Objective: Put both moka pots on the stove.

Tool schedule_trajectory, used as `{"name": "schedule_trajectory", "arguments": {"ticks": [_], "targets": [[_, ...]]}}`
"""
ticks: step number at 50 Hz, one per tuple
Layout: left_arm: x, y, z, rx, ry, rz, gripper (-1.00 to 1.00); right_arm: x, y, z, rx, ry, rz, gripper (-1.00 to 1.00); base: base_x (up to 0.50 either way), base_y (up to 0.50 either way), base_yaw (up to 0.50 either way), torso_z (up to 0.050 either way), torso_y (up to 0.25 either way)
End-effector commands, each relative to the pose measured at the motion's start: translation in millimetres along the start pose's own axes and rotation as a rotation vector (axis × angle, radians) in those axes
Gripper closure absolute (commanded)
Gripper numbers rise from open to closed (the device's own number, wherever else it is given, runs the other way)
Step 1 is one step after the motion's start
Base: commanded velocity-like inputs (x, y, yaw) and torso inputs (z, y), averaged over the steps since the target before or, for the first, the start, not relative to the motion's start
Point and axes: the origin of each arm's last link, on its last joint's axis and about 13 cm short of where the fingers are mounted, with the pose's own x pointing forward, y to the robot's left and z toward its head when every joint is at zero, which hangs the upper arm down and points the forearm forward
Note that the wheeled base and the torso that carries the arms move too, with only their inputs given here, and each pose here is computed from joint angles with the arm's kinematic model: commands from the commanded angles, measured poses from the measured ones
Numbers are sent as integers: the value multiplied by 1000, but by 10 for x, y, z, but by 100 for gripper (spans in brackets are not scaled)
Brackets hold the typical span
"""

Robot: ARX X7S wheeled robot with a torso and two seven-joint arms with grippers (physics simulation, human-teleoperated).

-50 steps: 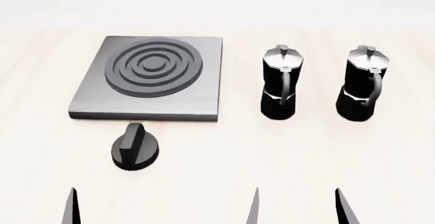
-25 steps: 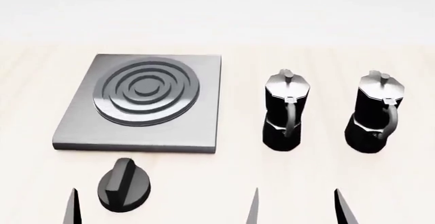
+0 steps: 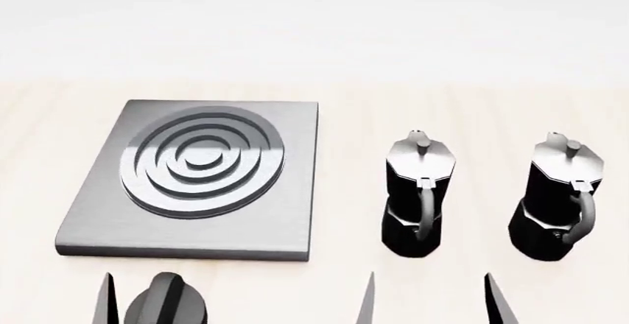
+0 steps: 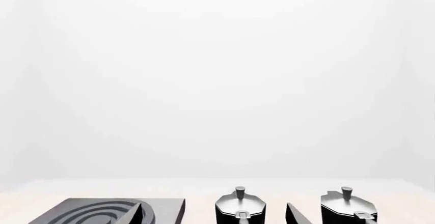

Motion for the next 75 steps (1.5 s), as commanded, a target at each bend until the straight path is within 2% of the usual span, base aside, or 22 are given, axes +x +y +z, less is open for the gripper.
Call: {"name": "schedule_trajectory", "arguments": {"ticks": [1, 56, 57, 69, 75], "targets": [[-3, 1, -2, 0, -1, -1, -100, -7, -2, 4, -2, -6, -2, -100, 0, 0, 0, 0, 0], [5, -2, -32, -1, 4, -6, -100, 2, 2, -16, 1, -5, 0, -100, 0, 160, 0, 0, 0], [4, -6, -21, -1, 6, -7, -100, 82, -14, 35, -52, 36, -56, -100, 0, 0, 0, 0, 0], [5, -9, -21, -1, 6, -9, -100, 126, -39, 96, -41, 19, -79, -100, 0, 0, 0, 0, 0], [10, -13, -26, -1, 6, -10, -100, 396, -147, 315, -57, 32, -73, -100, 0, 0, 0, 0, 0]]}}
